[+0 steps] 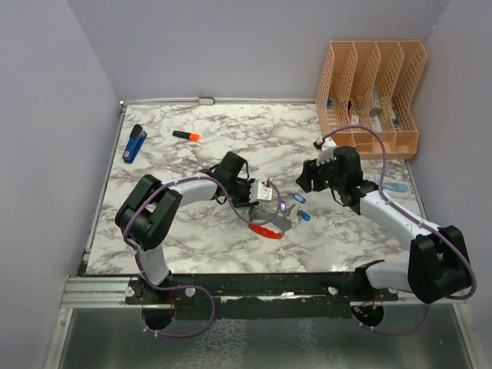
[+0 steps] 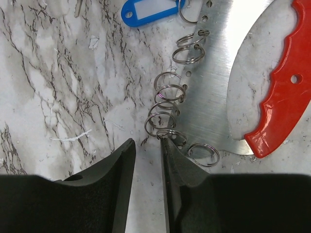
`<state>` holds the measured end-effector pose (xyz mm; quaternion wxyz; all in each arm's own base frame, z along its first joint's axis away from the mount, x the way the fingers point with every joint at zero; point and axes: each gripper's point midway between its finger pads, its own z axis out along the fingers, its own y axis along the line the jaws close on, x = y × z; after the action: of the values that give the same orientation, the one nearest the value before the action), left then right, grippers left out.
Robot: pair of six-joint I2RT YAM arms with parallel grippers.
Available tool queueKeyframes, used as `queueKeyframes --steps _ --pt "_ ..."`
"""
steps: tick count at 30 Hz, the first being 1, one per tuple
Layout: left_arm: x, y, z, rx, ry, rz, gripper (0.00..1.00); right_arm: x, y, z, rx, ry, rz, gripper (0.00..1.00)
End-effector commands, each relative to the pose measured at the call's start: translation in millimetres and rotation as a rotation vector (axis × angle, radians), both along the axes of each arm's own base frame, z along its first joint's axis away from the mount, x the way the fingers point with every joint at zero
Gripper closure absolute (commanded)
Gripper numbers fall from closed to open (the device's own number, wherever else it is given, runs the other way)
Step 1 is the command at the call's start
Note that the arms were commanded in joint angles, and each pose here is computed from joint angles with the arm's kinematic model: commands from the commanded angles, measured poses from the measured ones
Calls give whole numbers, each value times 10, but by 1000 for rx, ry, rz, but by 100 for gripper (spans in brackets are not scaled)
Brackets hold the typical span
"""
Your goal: Put the keys on the keyring
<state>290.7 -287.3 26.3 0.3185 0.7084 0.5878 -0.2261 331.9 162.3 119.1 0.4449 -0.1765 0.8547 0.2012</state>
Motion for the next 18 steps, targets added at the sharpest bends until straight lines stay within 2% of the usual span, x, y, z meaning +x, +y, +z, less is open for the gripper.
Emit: queueKeyframes --steps 1,6,11,14,18 --pt "-175 51 -92 26 65 -53 71 2 72 24 17 -8 27 47" --pt "-215 95 -99 34 63 -57 73 3 75 22 19 -8 26 47" --pt "-192 123 -77 27 52 -19 71 -22 98 24 35 5 32 49" --pt "61 173 82 -22 3 96 68 -114 246 118 95 35 91 55" --pt "479 389 531 -163 13 280 64 -338 612 269 233 143 145 61"
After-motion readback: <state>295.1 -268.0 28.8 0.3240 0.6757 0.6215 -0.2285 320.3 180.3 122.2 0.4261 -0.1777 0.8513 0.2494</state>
